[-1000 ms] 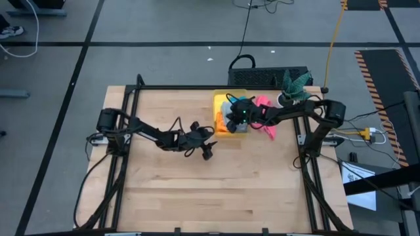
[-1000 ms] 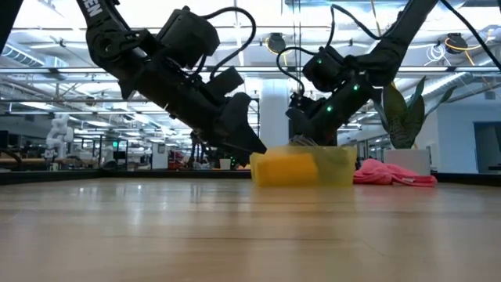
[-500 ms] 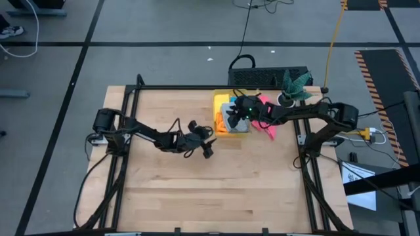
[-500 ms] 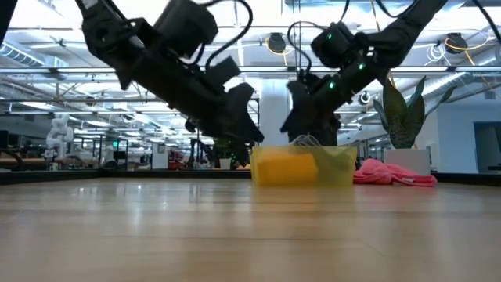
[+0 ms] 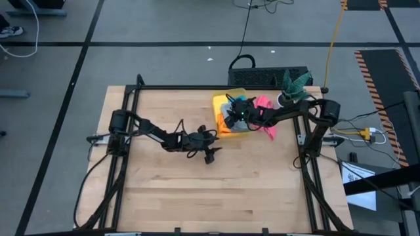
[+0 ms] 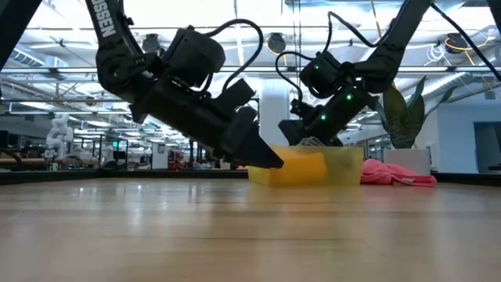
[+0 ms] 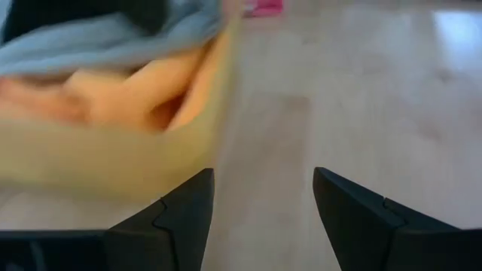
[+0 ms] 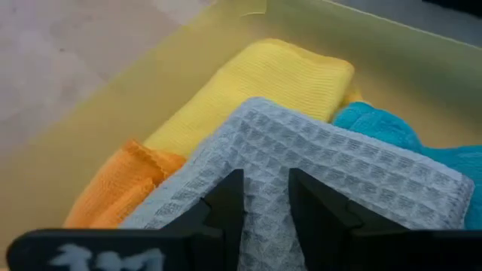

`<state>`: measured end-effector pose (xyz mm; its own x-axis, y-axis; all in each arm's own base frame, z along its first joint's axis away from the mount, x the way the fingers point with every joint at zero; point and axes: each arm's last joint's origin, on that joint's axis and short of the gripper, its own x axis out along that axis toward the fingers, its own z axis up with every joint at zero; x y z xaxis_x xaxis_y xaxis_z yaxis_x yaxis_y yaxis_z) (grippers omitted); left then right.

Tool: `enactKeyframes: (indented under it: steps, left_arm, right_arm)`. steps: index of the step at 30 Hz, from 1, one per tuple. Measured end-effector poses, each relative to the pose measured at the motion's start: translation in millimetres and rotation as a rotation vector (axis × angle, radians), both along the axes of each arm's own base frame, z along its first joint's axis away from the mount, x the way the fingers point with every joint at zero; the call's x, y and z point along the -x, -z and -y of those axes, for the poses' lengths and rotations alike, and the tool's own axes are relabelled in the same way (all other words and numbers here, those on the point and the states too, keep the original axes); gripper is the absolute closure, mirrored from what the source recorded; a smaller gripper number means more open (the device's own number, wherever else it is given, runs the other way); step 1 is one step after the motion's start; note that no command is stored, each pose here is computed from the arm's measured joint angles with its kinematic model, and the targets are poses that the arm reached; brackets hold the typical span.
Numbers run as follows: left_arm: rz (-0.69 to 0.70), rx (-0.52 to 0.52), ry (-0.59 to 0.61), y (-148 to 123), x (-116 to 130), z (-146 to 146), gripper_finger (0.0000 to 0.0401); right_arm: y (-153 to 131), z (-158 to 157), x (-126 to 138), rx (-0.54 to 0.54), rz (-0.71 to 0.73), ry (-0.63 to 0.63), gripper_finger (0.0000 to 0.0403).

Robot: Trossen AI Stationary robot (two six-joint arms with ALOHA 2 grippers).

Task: Fold microfiber towels
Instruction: Put the folded gray microfiber towel into the yellow bin

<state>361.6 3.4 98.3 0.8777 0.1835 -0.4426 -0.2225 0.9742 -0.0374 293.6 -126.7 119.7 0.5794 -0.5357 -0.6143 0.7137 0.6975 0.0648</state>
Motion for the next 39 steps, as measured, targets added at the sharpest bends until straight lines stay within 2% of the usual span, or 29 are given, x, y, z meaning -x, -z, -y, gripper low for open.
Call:
enactKeyframes:
  steps: [6,13,17,23,31,36,39]
  left_arm:
    - [0.002,-0.022,0.033,-1.7,-0.2,6.4,0.0174]
    - [-0.002,-0.023,0.031,-1.4,-0.1,6.8,0.0174]
    - [-0.001,-0.024,0.029,-1.4,-0.1,6.8,0.0174]
    - [0.000,-0.021,0.028,-1.5,-0.1,6.8,0.0174]
    - [0.003,-0.021,0.027,-1.7,-0.3,6.8,0.0174]
    - [0.004,-0.020,0.026,-1.8,-0.3,6.8,0.0174]
    - [0.004,-0.020,0.026,-1.8,-0.3,6.8,0.0174]
  right_arm:
    - [-11.8,-4.1,4.1,0.008,-0.003,-0.023,0.0292]
    - [-49.8,-22.2,13.1,0.030,0.028,-0.079,0.0256]
    - [-61.6,-40.3,18.7,-0.035,0.016,-0.196,0.0252]
    - [-63.5,-56.9,23.9,-0.195,-0.001,-0.387,0.0290]
    - [-41.8,-53.6,26.7,-0.248,-0.070,-0.380,0.0392]
    - [-24.6,-47.9,36.5,-0.279,-0.089,-0.335,0.0389]
    - [-21.2,-44.9,39.4,-0.297,-0.054,-0.345,0.0389]
